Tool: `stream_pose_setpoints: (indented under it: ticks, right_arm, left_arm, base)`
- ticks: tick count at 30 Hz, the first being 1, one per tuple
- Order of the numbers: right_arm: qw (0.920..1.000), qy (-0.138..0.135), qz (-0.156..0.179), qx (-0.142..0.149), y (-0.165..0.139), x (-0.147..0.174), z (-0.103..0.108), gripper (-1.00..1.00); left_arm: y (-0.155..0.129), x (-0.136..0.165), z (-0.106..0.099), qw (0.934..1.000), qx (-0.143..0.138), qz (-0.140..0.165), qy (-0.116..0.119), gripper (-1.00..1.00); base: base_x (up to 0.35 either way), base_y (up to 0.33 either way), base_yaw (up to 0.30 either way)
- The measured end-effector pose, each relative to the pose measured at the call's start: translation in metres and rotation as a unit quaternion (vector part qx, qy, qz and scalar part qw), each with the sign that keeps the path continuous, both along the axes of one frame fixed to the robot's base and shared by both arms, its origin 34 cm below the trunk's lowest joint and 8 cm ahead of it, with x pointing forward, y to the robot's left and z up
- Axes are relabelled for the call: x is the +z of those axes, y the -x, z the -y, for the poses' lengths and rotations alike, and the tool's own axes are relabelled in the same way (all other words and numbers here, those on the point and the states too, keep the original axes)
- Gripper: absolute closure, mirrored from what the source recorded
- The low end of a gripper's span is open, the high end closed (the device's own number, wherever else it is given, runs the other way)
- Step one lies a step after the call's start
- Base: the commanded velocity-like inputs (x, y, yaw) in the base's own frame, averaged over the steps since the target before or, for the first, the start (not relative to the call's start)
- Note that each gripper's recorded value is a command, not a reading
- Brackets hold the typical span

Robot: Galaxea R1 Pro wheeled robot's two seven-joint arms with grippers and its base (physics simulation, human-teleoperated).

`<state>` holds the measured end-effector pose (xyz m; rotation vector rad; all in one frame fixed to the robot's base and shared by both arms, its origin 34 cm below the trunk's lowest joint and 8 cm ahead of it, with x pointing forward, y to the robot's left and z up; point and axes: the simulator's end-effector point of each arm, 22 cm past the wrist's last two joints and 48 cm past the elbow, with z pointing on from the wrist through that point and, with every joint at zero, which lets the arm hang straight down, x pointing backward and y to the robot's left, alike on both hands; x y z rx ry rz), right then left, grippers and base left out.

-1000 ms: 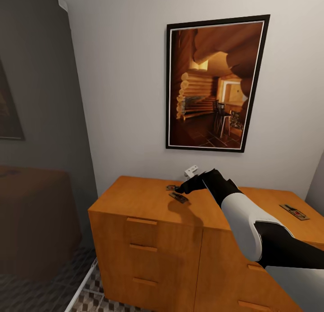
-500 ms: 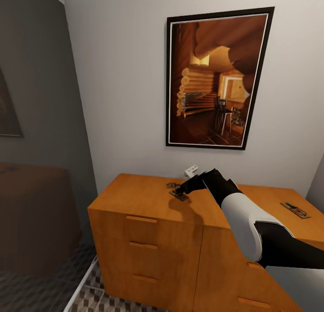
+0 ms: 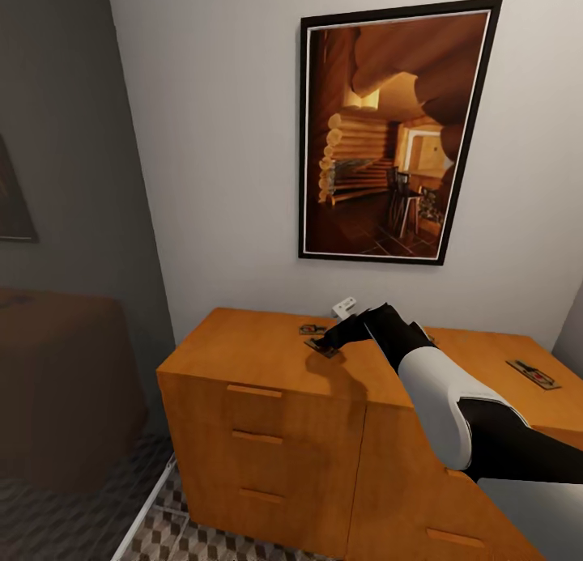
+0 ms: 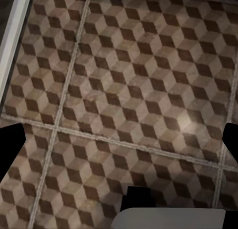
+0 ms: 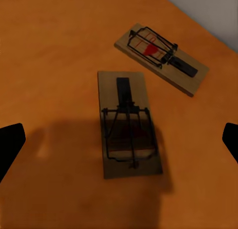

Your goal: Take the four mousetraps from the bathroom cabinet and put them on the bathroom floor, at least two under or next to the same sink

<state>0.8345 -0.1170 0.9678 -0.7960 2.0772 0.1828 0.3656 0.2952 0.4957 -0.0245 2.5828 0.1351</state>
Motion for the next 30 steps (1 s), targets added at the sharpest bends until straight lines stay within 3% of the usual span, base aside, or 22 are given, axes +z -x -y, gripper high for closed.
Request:
stream_pose_setpoints:
  ticks: [13, 30]
  right_arm:
    - [0.9989, -0.019, -0.025, 0.034, 0.011, -0.009, -0.013, -1.00]
    - [0.9988, -0.019, -0.029, 0.034, 0.011, -0.010, -0.007, -1.00]
  left_arm:
    - [0.003, -0.002, 0.000, 1.0000, 0.000, -0.005, 0.000, -1.00]
    - [0.003, -0.002, 0.000, 1.0000, 0.000, -0.005, 0.000, -1.00]
  base:
    - [0.000, 0.000, 0.000]
    - [0.000, -0.007, 0.000]
